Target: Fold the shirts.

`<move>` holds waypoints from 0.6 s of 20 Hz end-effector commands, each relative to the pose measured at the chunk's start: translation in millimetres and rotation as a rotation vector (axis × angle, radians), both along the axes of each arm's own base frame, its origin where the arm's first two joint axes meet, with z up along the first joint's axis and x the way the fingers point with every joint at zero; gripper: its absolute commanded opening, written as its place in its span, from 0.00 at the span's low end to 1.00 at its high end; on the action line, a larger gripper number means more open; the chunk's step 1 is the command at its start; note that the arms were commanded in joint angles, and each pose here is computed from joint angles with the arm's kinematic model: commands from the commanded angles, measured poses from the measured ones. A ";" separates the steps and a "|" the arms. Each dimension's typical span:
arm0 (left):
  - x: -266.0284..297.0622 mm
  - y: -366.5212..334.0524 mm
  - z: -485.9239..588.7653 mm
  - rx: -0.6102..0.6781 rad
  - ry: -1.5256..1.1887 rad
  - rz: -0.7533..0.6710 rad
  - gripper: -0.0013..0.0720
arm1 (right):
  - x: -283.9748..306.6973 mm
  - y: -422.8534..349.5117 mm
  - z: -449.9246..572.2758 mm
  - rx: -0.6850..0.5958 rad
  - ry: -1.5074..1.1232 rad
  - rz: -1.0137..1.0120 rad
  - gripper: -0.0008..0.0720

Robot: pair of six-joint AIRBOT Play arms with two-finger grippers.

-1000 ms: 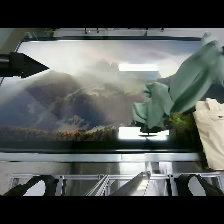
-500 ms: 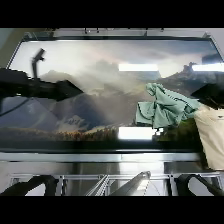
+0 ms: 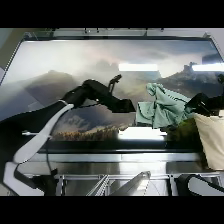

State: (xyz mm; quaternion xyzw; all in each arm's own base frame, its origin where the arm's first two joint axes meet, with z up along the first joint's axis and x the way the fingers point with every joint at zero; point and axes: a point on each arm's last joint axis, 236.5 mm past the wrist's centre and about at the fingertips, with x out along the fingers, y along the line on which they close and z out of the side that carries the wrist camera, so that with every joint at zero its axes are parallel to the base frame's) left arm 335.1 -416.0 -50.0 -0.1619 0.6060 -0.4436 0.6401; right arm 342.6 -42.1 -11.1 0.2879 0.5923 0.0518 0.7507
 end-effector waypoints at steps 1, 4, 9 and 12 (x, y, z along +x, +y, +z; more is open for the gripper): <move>11.9 -57.1 -17.5 -0.022 0.016 -0.009 0.82 | 9.4 -1.1 -3.0 0.010 -0.020 -0.025 0.77; 23.7 -75.5 -30.6 -0.027 0.071 0.015 0.82 | 16.8 7.2 4.3 0.058 -0.049 -0.040 0.77; 25.2 -91.0 -51.3 -0.023 0.157 -0.002 0.66 | 21.0 12.2 9.2 0.081 -0.076 -0.031 0.77; 22.8 -92.8 -59.0 -0.015 0.161 0.005 0.21 | 21.0 12.2 9.1 0.082 -0.075 -0.032 0.77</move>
